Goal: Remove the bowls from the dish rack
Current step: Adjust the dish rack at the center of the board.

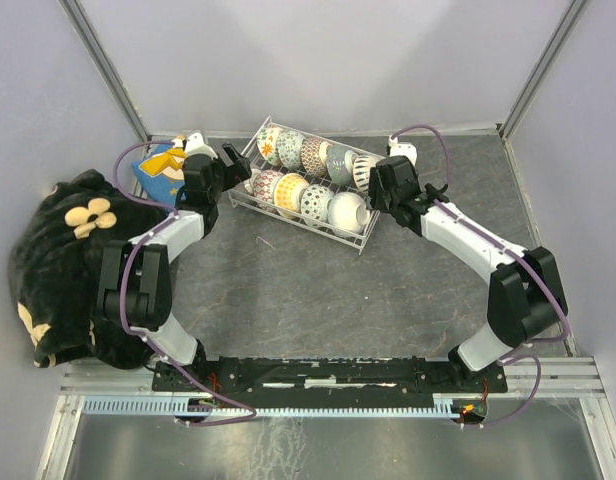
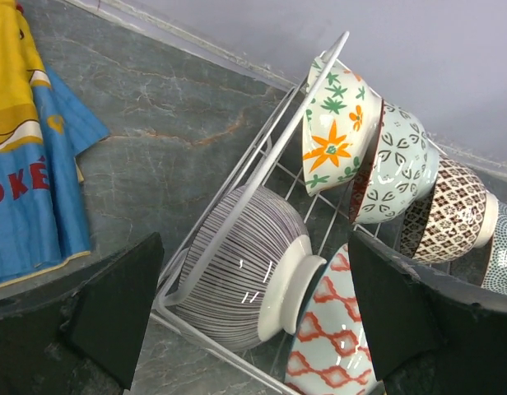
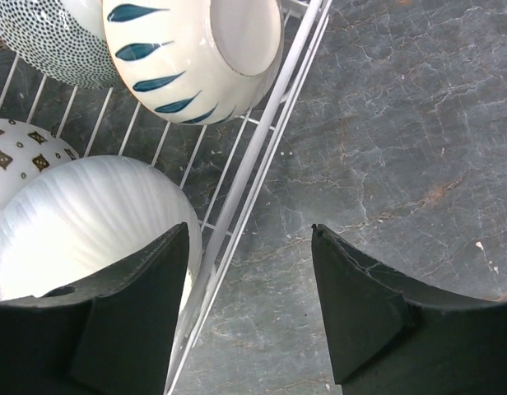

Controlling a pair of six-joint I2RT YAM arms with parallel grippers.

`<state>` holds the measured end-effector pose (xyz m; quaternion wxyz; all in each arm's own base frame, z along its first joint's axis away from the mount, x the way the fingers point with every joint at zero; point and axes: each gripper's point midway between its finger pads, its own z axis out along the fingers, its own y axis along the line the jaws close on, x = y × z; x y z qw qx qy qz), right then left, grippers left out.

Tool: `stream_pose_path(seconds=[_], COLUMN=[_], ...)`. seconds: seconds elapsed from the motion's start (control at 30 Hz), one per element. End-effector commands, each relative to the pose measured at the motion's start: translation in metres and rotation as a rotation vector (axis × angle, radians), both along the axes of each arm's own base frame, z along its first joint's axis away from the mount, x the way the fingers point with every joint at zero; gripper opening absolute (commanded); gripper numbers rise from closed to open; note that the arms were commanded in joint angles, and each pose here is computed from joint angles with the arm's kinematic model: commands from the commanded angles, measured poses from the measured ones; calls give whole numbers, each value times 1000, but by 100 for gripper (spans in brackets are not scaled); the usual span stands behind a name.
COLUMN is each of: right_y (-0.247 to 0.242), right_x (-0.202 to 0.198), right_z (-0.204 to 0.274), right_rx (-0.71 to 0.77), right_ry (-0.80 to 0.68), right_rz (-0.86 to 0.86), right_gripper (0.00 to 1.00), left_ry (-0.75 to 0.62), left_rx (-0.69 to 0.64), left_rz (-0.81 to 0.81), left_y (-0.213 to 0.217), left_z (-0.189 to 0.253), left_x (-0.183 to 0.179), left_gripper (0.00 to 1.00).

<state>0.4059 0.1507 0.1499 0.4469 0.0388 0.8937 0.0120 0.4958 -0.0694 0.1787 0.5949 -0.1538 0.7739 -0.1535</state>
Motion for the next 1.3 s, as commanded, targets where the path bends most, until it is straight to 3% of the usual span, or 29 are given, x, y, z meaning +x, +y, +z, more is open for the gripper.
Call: stream_pose_path(seconds=[0.0, 0.47, 0.7, 0.93, 1.27], right_y=[4, 8, 7, -2, -8], right_x=[15, 22, 26, 29, 35], right_z=[20, 16, 10, 6, 2], right_rx=[3, 2, 2, 3, 4], right_ry=[-57, -36, -18, -8, 5], right_rz=[-15, -15, -14, -34, -33], right_gripper=[68, 54, 31, 28, 13], left_ry=[-87, -87, -85, -85, -108], left_rx=[-53, -88, -122, -153, -173], left_rz=[-52, -129, -211, -266, -339], left_y=[-10, -24, -38, -48, -60], left_z=[28, 19, 11, 1, 3], left_x=[18, 10, -3, -22, -42], left_gripper=[99, 99, 100, 100, 100])
